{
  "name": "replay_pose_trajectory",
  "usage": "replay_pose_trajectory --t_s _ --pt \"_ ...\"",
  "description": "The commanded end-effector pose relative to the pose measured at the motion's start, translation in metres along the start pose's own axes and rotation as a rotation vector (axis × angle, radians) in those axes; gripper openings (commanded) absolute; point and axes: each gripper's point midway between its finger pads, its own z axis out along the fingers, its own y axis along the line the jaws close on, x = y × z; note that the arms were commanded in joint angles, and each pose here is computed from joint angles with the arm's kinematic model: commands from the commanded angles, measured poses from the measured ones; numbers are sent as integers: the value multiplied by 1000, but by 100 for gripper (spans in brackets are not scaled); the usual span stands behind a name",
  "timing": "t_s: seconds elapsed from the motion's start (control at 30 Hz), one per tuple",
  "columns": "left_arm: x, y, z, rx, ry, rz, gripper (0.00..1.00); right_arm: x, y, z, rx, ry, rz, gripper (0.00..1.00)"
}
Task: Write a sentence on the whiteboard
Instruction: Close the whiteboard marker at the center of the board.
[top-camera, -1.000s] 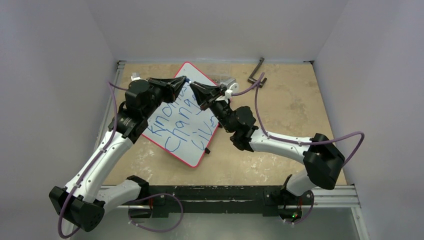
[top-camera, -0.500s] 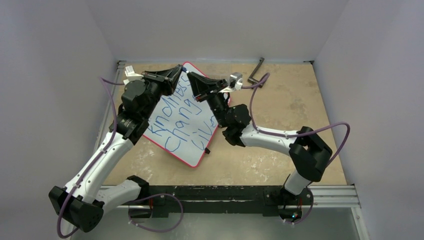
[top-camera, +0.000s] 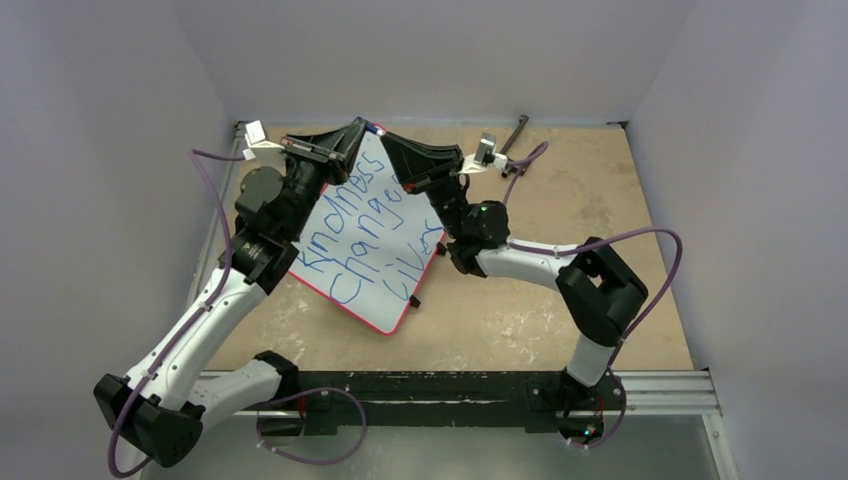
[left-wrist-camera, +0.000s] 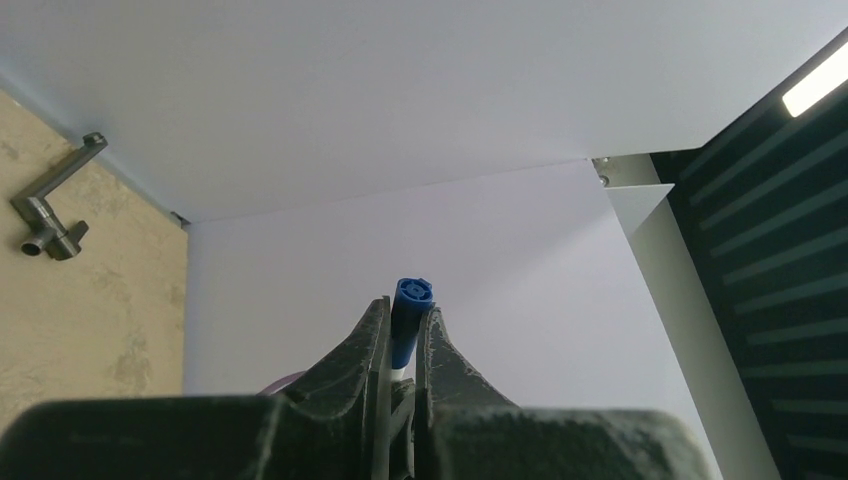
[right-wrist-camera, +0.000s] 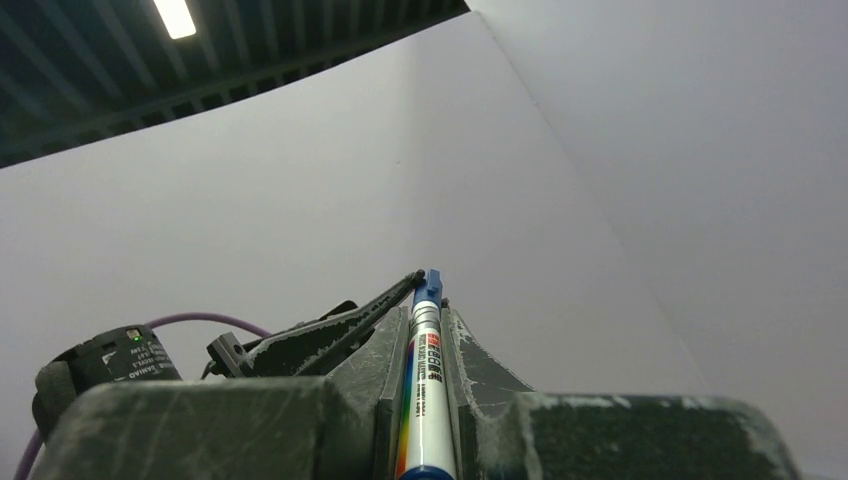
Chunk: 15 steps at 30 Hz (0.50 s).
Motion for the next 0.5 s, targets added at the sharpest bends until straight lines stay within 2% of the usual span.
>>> replay_pose_trajectory --t_s 0.0,0.27,0.47 --pt "86 -26 -35 113 415 -31 0 72 26 -15 -87 287 156 0" --pt "79 -22 -35 89 369 -3 0 68 24 -19 -59 293 125 0" --pt "75 -24 -37 91 349 27 19 61 26 -25 -53 282 106 0"
